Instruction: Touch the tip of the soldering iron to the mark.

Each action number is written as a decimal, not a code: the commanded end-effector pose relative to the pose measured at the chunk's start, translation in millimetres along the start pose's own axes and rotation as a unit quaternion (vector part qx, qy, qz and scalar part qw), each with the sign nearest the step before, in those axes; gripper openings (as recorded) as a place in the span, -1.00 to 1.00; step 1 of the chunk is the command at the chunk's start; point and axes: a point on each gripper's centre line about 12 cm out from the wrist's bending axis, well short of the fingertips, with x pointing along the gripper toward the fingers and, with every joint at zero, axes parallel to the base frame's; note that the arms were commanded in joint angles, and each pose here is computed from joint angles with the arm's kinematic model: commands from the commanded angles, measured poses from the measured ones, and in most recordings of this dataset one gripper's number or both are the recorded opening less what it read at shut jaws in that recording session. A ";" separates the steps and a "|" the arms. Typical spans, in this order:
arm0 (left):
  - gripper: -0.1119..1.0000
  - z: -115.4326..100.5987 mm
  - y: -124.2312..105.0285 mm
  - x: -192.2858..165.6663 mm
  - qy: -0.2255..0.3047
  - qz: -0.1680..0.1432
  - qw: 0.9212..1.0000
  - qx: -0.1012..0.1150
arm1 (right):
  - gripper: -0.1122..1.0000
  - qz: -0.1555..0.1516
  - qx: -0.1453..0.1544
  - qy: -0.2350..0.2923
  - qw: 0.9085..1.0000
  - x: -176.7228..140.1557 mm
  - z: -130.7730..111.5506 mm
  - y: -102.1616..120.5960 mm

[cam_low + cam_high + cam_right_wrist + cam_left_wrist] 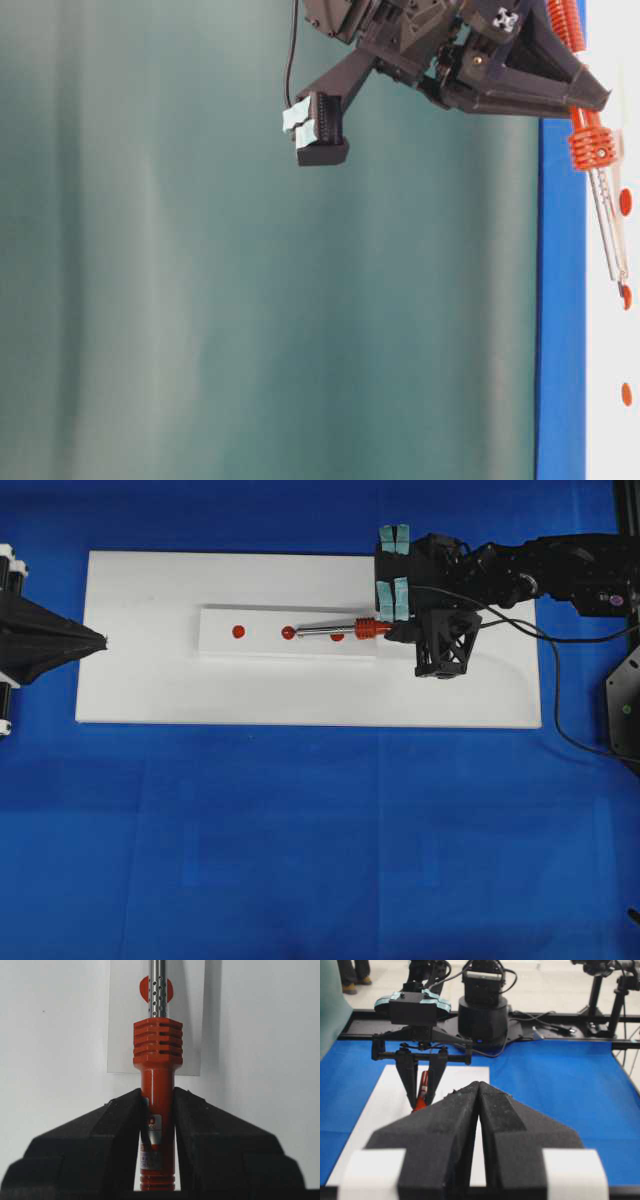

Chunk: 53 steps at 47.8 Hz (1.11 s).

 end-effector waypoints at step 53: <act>-0.80 4.5 -0.2 1.6 -0.008 -0.001 1.000 0.002 | -0.69 0.004 -0.003 -0.027 1.000 -20.9 23.6 -1.3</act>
